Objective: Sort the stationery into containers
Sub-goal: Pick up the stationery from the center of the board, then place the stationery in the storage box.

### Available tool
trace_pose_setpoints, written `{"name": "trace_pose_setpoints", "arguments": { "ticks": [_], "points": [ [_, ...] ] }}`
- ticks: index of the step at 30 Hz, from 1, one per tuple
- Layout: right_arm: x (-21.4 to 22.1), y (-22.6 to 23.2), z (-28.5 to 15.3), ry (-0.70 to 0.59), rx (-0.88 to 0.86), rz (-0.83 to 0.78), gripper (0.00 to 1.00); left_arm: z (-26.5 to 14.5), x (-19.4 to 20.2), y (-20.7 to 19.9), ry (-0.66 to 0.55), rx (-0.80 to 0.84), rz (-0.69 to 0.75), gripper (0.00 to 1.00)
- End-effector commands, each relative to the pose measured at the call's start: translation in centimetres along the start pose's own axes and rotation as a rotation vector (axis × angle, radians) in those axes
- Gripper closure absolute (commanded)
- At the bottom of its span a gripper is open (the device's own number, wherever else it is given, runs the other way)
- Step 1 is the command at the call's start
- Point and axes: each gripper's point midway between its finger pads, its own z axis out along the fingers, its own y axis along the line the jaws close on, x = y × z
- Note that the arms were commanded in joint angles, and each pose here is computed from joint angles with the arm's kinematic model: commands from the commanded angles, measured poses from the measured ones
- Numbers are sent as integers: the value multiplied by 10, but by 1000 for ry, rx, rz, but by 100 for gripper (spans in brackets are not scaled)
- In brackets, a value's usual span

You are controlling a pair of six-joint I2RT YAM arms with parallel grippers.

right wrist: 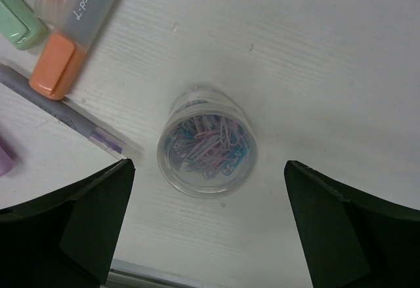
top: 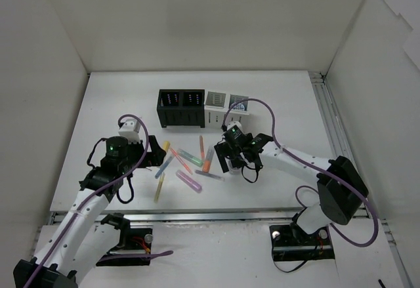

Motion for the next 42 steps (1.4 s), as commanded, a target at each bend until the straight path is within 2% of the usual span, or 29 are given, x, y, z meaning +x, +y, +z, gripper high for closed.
{"name": "trace_pose_setpoints", "arguments": {
  "ticks": [1,4,6,7,11,13,18,24,27,33,42],
  "points": [
    [0,8,7,6,11,47,5,-3,-17,-11,-64,43,-3,0],
    [0,7,14,12,27,57,9,-4,-18,-11,-72,40,-4,1],
    [3,9,18,25,25,63,16,-5,-18,-10,-74,39,-1,1],
    [4,9,19,32,26,65,21,-5,-18,-10,-73,35,-2,0],
    [0,7,17,16,37,82,50,-6,-19,-10,-77,34,-2,1],
    [-12,6,8,-31,34,90,58,-6,-19,-9,-75,31,0,0],
    [-75,1,-32,-221,42,81,58,-6,-21,-10,-80,34,6,1],
    [-170,-43,-77,-419,101,144,60,-8,-27,-12,-101,40,14,0],
    [-205,-61,-85,-471,134,150,60,-4,-25,-16,-91,66,14,1],
    [-247,-90,-73,-486,140,154,61,-3,-31,-12,-89,32,19,1],
    [-245,-92,-23,-390,131,125,60,0,-33,-9,-84,7,19,1]
  ]
}}
